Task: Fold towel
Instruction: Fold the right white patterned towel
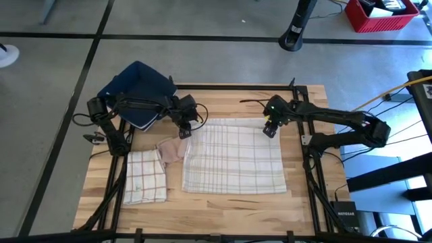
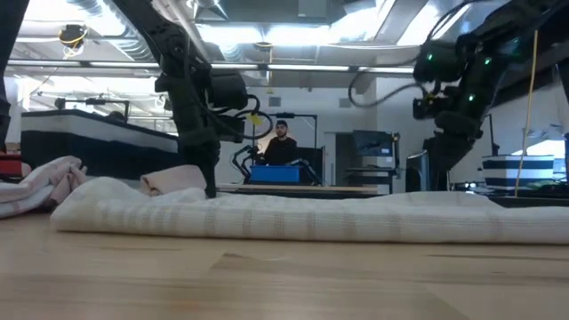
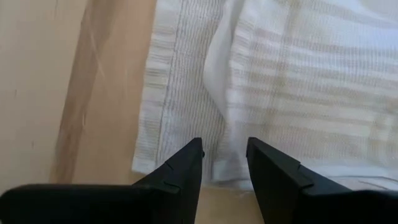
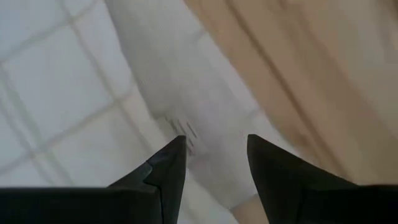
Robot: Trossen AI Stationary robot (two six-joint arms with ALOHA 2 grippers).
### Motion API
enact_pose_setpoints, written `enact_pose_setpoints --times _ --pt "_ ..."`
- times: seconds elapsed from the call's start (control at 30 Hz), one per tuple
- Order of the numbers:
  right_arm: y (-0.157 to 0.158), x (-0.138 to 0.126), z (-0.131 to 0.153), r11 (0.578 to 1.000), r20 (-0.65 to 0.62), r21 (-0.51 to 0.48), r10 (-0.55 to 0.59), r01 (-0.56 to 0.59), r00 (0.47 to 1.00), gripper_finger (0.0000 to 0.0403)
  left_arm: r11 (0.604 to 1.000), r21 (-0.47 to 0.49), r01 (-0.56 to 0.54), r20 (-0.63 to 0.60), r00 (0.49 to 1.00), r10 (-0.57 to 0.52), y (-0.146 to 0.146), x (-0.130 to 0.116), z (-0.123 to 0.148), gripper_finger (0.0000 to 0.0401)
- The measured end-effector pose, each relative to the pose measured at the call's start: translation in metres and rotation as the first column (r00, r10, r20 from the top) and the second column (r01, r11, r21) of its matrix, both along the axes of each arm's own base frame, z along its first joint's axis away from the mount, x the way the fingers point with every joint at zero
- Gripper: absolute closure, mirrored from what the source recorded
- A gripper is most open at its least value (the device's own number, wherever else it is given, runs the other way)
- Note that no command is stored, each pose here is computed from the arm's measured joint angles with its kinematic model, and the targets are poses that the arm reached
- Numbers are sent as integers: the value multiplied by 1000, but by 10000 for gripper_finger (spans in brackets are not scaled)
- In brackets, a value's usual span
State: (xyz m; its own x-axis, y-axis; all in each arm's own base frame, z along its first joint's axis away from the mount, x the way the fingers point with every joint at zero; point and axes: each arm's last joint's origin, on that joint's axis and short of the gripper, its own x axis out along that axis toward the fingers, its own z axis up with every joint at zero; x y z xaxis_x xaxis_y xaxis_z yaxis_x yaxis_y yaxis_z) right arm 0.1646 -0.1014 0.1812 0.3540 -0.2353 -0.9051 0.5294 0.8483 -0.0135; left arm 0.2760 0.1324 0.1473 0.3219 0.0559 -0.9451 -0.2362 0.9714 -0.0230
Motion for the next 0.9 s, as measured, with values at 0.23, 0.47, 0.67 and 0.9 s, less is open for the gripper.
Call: enact_pose_setpoints --times 0.23,0.47,0.67,0.9 --pt "-13 7 -12 979 -11 179 97 -93 995 230 1000 1 0 3 1000 0 0 0 0 282" --pt "-17 10 28 967 -164 147 229 -206 959 230 1000 7 13 4 1000 -13 0 0 0 282" --pt "-10 -2 10 930 -258 183 359 -319 897 230 1000 8 11 7 1000 -11 0 1 0 281" --pt "-10 -1 -9 915 -204 136 402 -381 893 230 1000 8 11 8 1000 -11 0 1 0 281"
